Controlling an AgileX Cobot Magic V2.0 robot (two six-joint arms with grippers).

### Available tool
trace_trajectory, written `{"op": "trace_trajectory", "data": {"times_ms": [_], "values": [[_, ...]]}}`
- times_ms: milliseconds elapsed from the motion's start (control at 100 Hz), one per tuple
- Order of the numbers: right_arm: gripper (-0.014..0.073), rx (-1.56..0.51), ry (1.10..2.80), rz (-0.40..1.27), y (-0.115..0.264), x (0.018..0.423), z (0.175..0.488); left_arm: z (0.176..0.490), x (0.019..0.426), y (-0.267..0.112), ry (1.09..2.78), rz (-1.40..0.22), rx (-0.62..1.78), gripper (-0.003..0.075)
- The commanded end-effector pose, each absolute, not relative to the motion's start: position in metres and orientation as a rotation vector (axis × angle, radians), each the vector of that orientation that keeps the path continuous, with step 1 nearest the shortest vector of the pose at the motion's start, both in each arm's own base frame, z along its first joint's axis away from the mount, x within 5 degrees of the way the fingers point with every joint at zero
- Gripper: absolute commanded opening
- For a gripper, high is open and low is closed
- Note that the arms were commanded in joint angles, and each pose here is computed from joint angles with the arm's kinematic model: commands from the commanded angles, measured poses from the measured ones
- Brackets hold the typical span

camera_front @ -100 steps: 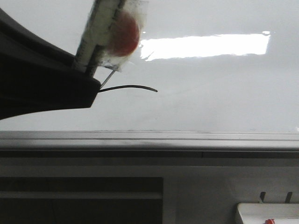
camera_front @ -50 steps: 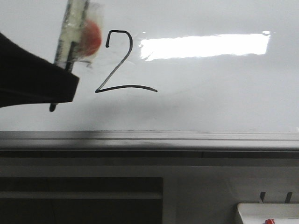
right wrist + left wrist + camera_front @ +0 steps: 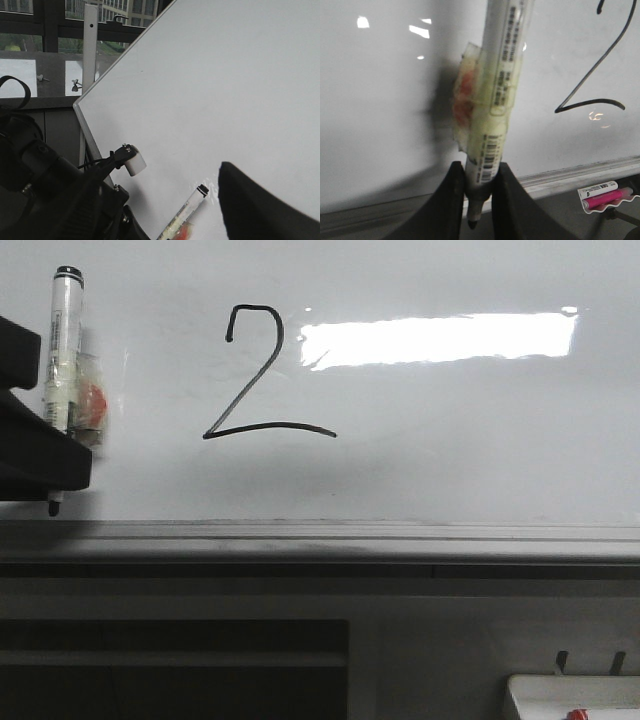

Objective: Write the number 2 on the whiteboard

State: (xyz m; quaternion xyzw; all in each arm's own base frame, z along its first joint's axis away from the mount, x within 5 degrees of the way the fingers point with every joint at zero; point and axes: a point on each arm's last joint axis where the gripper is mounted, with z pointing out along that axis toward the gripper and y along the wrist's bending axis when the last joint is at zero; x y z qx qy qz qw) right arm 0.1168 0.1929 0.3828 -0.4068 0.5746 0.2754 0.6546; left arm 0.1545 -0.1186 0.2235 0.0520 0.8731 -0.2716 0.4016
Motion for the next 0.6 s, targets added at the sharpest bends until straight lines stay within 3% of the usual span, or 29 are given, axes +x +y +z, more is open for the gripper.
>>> {"op": "trace_trajectory", "data": {"times_ms": [0,590], "values": [[0.0432,-0.854,1.207,0.631,0.1871,0.1146,0.4053,0.2420,0.1633,-0.1232,2.071,-0.751,0.091,-0.0020],[0.0432,-0.866,1.219,0.630,0.1874,0.1144,0.4038,0.2333,0.1724,-0.1290,2.067,-0.742,0.085,-0.0014]]}}
